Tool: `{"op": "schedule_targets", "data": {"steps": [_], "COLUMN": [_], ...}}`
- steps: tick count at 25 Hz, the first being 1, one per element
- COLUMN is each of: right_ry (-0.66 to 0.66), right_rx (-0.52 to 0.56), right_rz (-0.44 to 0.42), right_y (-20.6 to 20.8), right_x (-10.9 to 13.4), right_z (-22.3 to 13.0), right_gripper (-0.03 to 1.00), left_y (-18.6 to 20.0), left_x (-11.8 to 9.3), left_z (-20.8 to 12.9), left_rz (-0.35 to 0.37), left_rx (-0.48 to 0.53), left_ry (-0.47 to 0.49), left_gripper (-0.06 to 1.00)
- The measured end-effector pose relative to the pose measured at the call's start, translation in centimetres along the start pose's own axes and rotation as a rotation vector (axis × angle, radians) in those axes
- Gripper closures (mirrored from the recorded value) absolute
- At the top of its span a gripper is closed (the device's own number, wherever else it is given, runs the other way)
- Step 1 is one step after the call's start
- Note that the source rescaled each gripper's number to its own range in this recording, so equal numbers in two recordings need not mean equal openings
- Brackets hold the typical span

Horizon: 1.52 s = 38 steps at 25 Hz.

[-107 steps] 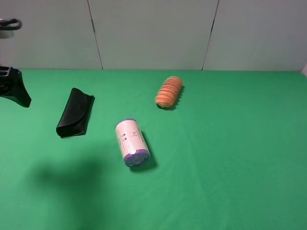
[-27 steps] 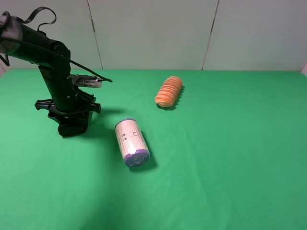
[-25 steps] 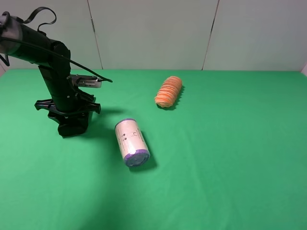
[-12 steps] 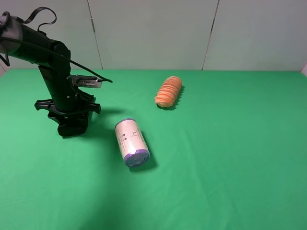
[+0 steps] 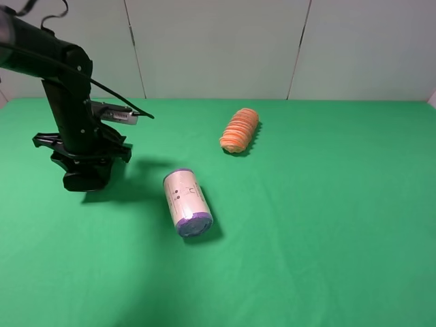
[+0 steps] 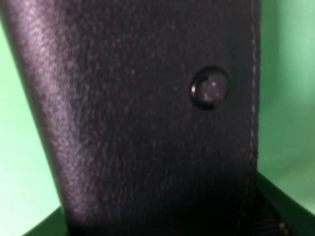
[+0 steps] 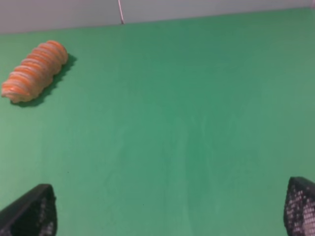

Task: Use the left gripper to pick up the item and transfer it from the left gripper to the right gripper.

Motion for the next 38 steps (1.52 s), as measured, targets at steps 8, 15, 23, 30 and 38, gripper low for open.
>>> {"op": "schedule_targets", "data": {"steps": [8, 15, 23, 30, 38], "right_ry": [0.0, 0.0, 0.0, -0.001, -0.004], "right_rx": [-0.001, -0.001, -0.001, -0.001, -0.002], "right_rz": [0.0, 0.0, 0.0, 0.001, 0.005], "right_y": [0.0, 0.0, 0.0, 0.0, 0.0], "right_x": [0.0, 0.0, 0.0, 0.0, 0.1], "right_z": [0.0, 0.0, 0.0, 0.0, 0.0], "right_gripper": [-0.03, -0.03, -0.03, -0.03, -0.03], "left_y": [3.7, 6.0, 8.1, 10.2, 12.1], "left_x": [1.0, 1.7, 2.1, 1.3, -1.7], "left_z": [-0.8, -1.7, -2.3, -2.7, -3.1], "left_rz": [-0.003, 0.0, -0.003, -0.016, -0.021], "left_rx": [-0.037, -0.05, -0.077, -0.081, -0.124], "left_ry": [-0.064, -0.112, -0.139, -0.234, -0.43], "left_gripper": [0.88, 0.89, 0.89, 0.89, 0.89]}}
Point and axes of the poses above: a point on each arm's last joint axis where the gripper is mounted, y pointing back along that axis away from the gripper, x along the wrist's bending axis when the last joint is at zero, z = x × y, the point moved 5 cm from there along -y, pointing out along that axis toward the gripper, and after that the axes turned 11 degrees about y, right-handed, at the moved point
